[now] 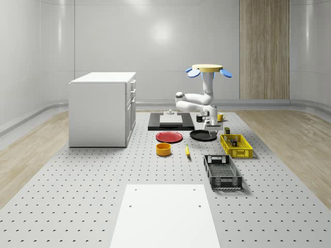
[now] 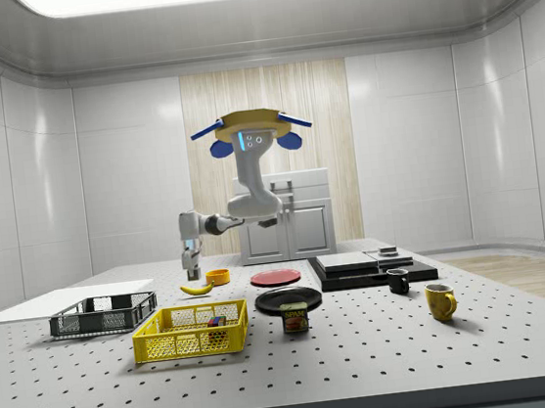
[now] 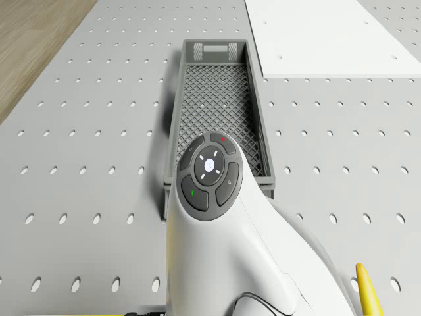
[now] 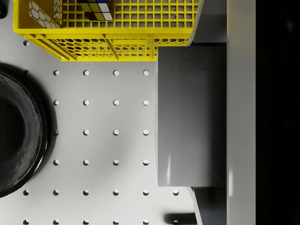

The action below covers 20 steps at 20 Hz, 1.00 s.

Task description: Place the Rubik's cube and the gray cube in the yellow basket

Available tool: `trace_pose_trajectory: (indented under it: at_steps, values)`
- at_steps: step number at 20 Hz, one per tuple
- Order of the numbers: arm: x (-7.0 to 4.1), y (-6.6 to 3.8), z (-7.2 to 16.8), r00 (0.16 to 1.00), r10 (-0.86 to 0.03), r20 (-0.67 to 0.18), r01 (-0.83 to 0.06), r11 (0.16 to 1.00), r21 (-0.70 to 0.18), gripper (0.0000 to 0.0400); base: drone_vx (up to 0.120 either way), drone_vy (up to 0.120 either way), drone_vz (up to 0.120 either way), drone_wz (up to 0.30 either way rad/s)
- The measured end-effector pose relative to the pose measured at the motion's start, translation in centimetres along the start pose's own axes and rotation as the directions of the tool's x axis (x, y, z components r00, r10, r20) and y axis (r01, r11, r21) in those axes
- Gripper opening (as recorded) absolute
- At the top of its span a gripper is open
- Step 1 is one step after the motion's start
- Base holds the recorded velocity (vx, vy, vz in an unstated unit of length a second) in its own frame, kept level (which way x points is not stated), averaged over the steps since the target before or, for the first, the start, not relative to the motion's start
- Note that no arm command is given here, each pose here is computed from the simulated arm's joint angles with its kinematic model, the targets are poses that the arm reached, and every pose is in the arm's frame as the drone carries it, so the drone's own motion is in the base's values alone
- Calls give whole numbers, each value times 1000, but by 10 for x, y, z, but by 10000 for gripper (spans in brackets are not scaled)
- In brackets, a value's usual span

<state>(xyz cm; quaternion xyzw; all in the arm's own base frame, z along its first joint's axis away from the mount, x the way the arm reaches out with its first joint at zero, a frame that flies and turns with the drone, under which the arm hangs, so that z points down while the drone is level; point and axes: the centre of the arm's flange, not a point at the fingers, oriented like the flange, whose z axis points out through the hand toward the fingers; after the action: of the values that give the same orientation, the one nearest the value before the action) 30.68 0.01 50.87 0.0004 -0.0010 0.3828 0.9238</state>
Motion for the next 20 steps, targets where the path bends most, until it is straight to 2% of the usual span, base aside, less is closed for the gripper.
trace_pose_trajectory:
  at_steps: [20]
  values:
    - [0, 0, 0, 1000, 0, 0, 0, 1000, 0, 250, 0, 120, 0, 0]
